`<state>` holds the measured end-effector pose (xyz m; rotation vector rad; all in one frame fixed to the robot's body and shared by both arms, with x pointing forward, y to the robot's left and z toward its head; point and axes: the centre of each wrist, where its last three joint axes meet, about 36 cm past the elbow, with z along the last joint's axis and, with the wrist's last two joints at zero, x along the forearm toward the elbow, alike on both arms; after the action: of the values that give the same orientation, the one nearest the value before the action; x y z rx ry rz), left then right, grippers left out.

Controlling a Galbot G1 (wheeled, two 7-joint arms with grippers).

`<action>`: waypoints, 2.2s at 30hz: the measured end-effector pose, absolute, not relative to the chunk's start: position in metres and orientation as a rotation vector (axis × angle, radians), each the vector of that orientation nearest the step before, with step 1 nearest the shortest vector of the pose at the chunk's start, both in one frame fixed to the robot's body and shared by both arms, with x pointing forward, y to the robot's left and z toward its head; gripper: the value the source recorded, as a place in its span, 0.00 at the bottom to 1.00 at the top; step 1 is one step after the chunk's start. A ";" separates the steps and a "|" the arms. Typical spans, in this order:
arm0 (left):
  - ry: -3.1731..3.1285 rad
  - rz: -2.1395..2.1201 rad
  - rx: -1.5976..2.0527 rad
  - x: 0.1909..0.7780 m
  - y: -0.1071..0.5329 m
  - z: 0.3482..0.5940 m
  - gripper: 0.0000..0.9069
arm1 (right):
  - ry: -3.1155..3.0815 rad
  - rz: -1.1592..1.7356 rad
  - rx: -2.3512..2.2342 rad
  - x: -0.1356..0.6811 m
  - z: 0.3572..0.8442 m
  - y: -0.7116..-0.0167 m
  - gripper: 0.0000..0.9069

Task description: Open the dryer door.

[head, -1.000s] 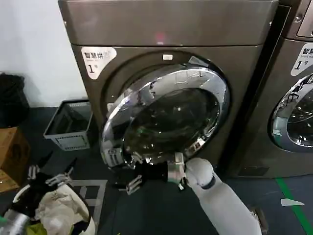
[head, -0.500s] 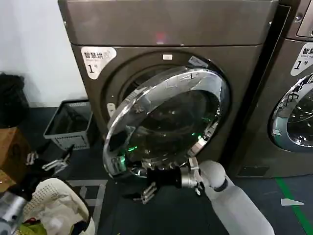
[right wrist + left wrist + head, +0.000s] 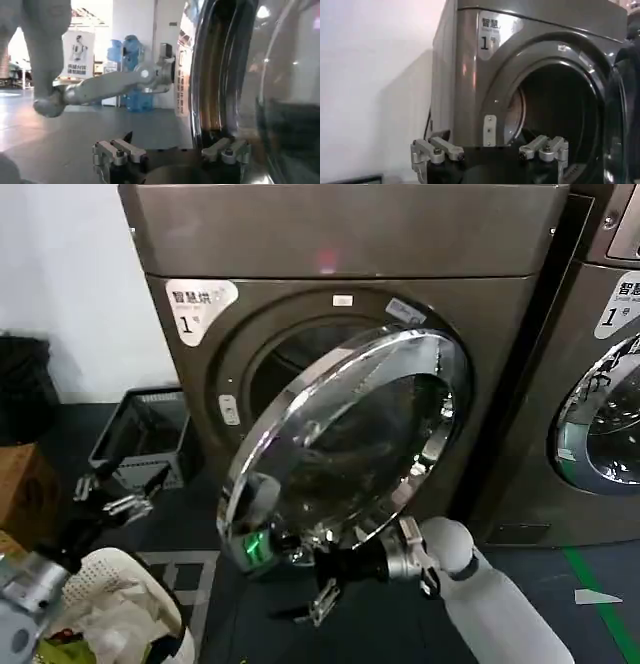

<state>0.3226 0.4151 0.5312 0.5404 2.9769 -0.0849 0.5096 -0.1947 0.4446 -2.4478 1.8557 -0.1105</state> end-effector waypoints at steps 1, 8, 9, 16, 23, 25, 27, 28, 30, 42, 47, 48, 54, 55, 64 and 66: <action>2.971 -0.088 0.550 0.323 0.414 0.533 1.00 | 1.855 -0.112 -2.448 0.509 0.444 -0.196 1.00; 2.951 -0.059 0.613 0.329 0.401 0.544 1.00 | 1.855 -0.127 -2.453 0.500 0.445 -0.208 1.00; 2.950 -0.056 0.625 0.329 0.399 0.545 1.00 | 1.855 -0.131 -2.454 0.498 0.445 -0.210 1.00; 2.953 -0.049 0.686 0.334 0.388 0.547 1.00 | 1.858 -0.152 -2.455 0.485 0.447 -0.224 1.00; 2.952 -0.051 0.755 0.341 0.377 0.547 1.00 | 1.892 -0.166 -2.432 0.471 0.450 -0.244 1.00; 2.951 -0.053 0.784 0.343 0.373 0.547 1.00 | 1.907 -0.162 -2.420 0.467 0.451 -0.251 1.00; 2.950 -0.056 0.807 0.344 0.368 0.546 1.00 | 1.928 -0.158 -2.407 0.464 0.450 -0.257 1.00; 2.950 -0.060 0.825 0.344 0.365 0.545 1.00 | 1.940 -0.157 -2.401 0.463 0.449 -0.260 1.00; 2.947 -0.069 0.853 0.345 0.360 0.544 1.00 | 1.962 -0.154 -2.389 0.460 0.447 -0.266 1.00; 2.925 -0.098 0.980 0.352 0.336 0.541 1.00 | 2.110 -0.159 -2.298 0.444 0.435 -0.303 1.00; 2.921 -0.115 1.023 0.356 0.328 0.536 1.00 | 2.182 -0.164 -2.228 0.441 0.433 -0.323 1.00; 2.918 -0.117 1.035 0.357 0.326 0.536 1.00 | 2.200 -0.161 -2.208 0.440 0.432 -0.328 1.00; 2.905 -0.121 1.096 0.359 0.317 0.534 1.00 | 2.320 -0.169 -2.067 0.435 0.435 -0.367 1.00; 2.903 -0.118 1.106 0.359 0.316 0.533 1.00 | 2.334 -0.173 -2.049 0.433 0.435 -0.372 1.00; 2.862 -0.093 1.215 0.357 0.299 0.534 1.00 | 2.473 -0.194 -1.847 0.416 0.437 -0.425 1.00; 2.856 -0.095 1.231 0.357 0.296 0.534 1.00 | 2.503 -0.199 -1.797 0.411 0.439 -0.436 1.00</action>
<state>0.3574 0.2963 0.5337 1.2311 2.8556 -0.0945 0.4113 -0.4355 0.4387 -1.7967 2.5025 -0.1986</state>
